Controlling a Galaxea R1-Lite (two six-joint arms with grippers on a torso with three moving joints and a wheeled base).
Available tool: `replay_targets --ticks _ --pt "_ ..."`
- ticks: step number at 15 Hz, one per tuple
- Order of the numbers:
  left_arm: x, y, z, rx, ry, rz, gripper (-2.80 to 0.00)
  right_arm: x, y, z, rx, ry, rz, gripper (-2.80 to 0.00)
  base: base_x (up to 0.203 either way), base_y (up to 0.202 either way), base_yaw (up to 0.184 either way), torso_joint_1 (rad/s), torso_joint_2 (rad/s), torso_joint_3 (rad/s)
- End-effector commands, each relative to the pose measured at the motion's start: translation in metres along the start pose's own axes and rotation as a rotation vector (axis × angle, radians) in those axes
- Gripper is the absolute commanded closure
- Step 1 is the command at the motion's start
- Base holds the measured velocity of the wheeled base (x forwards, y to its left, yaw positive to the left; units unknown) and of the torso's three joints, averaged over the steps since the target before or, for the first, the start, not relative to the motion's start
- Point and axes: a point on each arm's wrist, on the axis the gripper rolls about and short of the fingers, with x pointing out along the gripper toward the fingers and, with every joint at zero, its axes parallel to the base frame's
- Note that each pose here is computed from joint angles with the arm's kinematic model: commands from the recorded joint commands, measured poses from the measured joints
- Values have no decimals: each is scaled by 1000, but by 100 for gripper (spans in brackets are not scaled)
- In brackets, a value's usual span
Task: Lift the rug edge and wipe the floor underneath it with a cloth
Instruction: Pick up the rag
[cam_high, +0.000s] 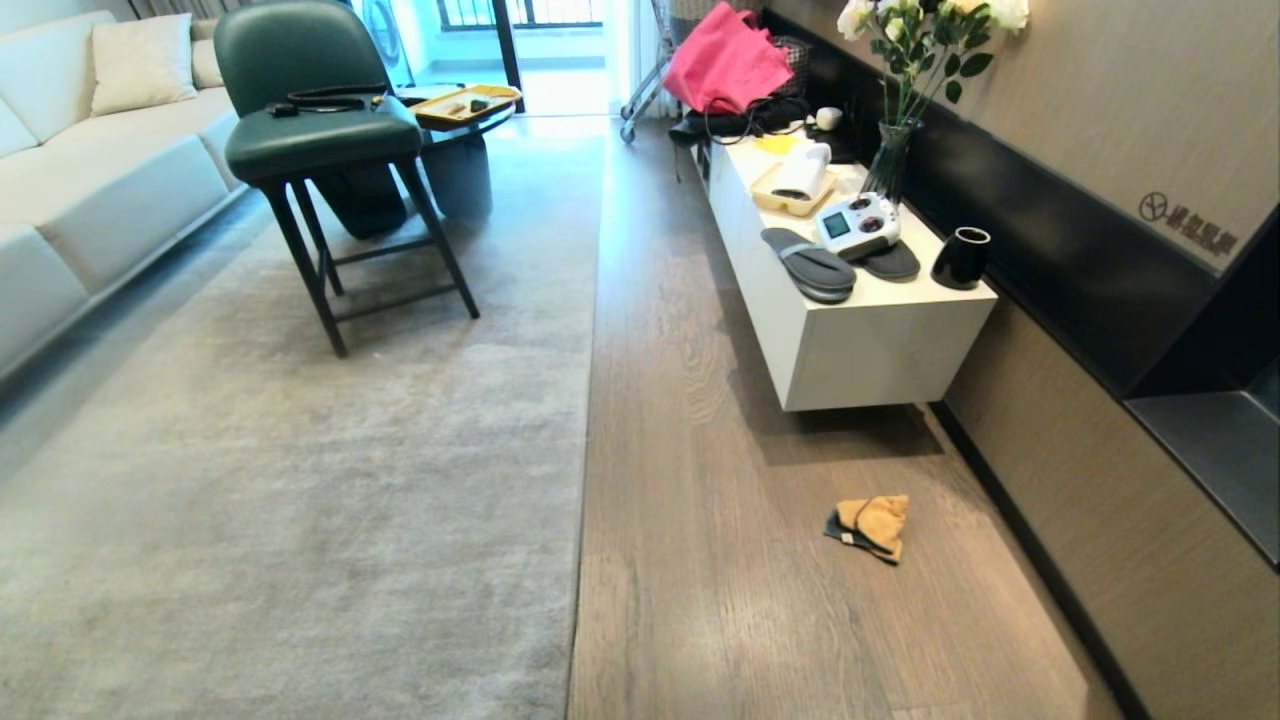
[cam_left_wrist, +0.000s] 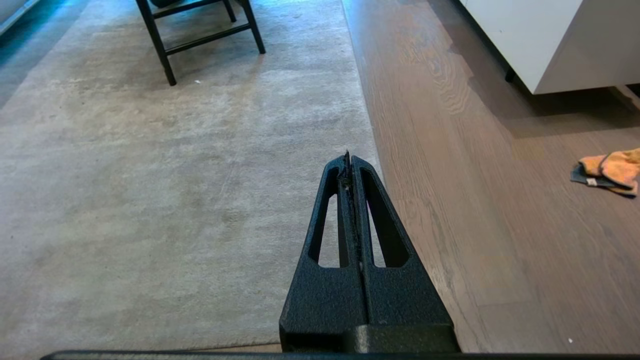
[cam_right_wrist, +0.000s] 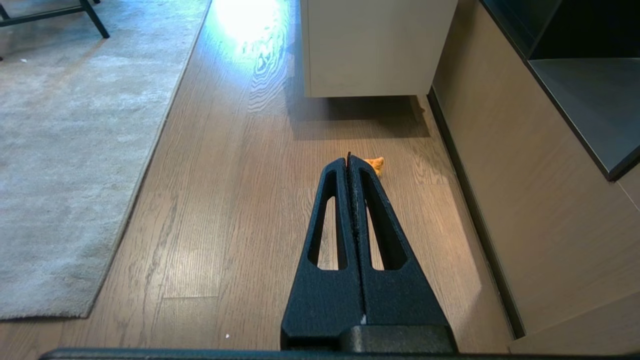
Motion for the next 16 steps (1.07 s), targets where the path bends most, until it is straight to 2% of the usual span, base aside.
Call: replay_targets --ticks 1,16 --pt "0 0 0 0 0 0 0 0 0 0 -1 2 0 0 0 0 0 0 0 0" --pt "0 0 0 1 1 0 0 0 0 0 -1 0 1 0 0 0 0 0 0 0"
